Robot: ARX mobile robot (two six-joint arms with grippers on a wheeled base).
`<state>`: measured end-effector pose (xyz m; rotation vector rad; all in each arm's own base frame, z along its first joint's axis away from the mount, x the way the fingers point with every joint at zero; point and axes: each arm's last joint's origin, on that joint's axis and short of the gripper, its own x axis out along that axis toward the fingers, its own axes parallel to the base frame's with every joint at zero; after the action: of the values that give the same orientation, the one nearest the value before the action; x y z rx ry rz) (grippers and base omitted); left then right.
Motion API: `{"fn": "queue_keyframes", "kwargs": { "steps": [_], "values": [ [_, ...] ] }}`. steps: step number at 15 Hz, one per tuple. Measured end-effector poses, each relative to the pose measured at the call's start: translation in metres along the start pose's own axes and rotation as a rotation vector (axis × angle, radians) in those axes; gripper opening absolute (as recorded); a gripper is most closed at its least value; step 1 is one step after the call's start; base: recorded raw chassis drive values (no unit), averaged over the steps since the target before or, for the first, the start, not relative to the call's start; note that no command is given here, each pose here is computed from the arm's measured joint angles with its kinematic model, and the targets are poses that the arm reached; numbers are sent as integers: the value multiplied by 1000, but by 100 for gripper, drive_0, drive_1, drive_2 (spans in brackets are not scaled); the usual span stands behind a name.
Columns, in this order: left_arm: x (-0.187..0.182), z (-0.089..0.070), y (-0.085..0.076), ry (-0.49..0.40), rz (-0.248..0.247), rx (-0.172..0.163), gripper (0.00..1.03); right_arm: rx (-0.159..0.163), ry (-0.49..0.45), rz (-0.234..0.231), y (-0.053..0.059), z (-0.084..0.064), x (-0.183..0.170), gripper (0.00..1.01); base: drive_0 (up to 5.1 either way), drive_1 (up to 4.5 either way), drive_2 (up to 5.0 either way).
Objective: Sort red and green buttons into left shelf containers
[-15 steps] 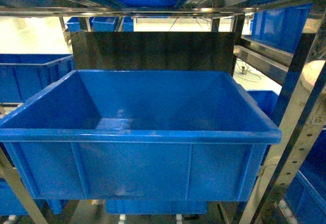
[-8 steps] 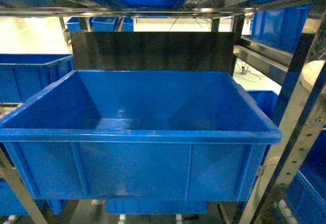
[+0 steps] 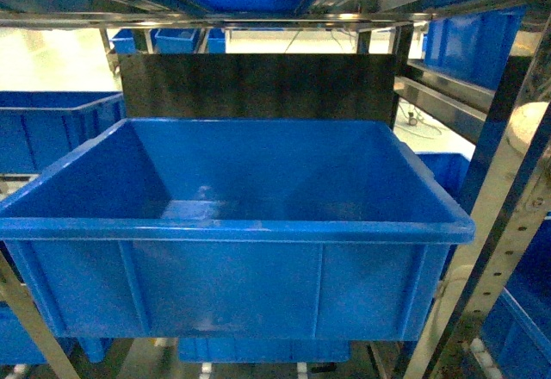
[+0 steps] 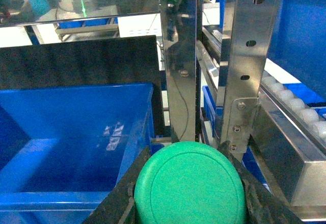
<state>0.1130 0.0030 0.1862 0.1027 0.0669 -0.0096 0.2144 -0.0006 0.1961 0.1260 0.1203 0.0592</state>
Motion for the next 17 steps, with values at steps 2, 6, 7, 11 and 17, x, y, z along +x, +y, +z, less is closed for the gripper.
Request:
{"fn": "queue_keyframes", "kwargs": {
  "steps": [2,6,7,11,17],
  "values": [
    [0,0,0,0,0,0,32,0,0,0,0,0,0,32,0,0,0],
    [0,0,0,0,0,0,32,1,0,0,0,0,0,32,0,0,0],
    [0,0,0,0,0,0,32,2,0,0,0,0,0,32,0,0,0],
    [0,0,0,-1,-1,0,32,2,2,-1,0,0,0,32,0,0,0],
    [0,0,0,0,4,0,32,2,-1,5,0,0,1,32,0,0,0]
  ]
}}
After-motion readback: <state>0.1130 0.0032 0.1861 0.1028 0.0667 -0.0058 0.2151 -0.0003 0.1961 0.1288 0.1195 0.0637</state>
